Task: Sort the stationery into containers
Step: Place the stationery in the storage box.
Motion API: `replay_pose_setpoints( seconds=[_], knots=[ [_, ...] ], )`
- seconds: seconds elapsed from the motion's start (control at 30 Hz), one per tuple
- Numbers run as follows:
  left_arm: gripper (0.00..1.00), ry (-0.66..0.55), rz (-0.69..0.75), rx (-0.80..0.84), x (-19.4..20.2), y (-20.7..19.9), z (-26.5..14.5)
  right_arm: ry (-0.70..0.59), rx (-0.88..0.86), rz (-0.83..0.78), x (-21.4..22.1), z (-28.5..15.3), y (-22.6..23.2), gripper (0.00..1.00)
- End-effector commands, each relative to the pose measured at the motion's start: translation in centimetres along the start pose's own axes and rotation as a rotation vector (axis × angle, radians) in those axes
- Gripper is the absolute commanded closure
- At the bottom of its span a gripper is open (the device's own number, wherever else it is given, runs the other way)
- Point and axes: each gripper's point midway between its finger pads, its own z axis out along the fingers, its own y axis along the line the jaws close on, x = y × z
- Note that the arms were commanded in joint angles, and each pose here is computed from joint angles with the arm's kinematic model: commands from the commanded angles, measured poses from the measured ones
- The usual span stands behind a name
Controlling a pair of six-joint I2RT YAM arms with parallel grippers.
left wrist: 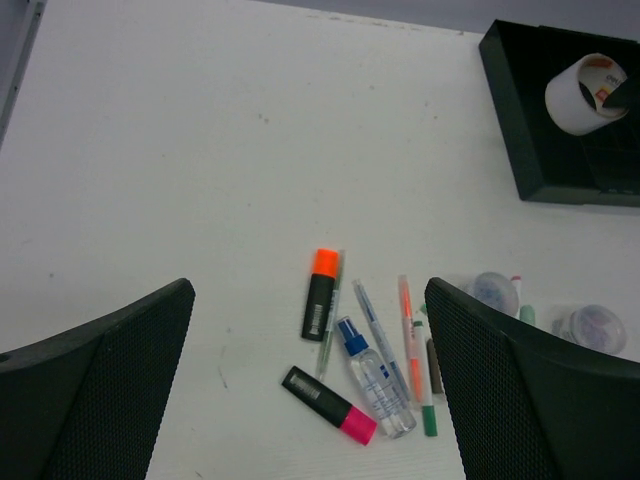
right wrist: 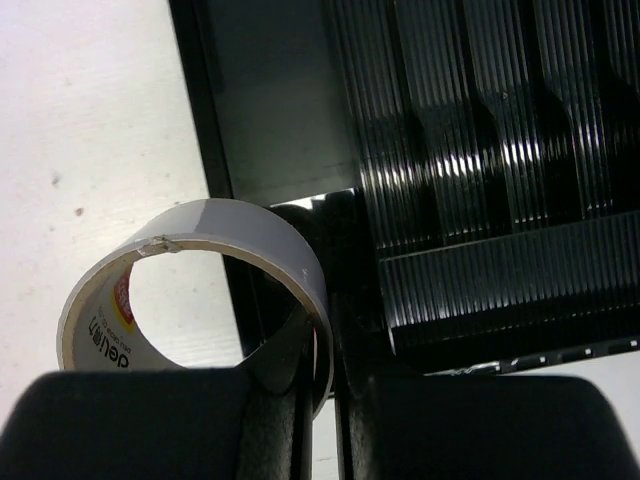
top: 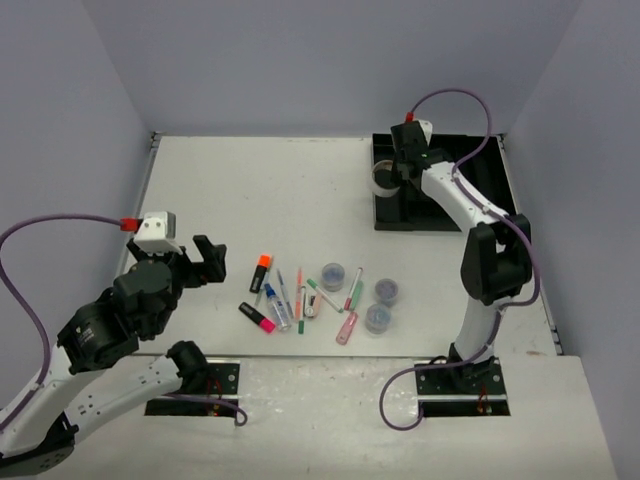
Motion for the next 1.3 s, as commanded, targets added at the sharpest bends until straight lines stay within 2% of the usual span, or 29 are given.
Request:
replay_pose_setpoints(
  seconds=[0.0,0.33,0.67,0.9,1.1,1.27],
  knots=[
    [0.0,-0.035,0.006,0.012,0.5,0.3,0.2,0.009,0.042,-0.055,-1.7,1.2,-0.6,1.0],
    [0.0,-0.098,-0.059,0.033,0.5,0.7,-0.1,0.052,0.09,-0.094,-1.9,4.9,-1.4,1.0],
    [0.0,-0.043,-0.007,0.019,1.7,-0.4,1.4,0.087,0.111,-0.105,-0.9,6.6,-2.4,1.0],
    [0.0,-0.052,-0.015,0.025,1.6,-0.3,1.3,0.1,0.096,-0.106,-0.5,7.0,-2.1,1.0],
    [0.0,-0.052,-0.013,0.028,1.6,-0.4,1.3,0.105,0.098,-0.11,-0.4,7.3,-2.1,0.91],
    [0.0,-0.049,-0.007,0.028,1.7,-0.4,1.4,0.104,0.077,-0.102,-0.5,7.1,-1.8,0.91]
  ],
)
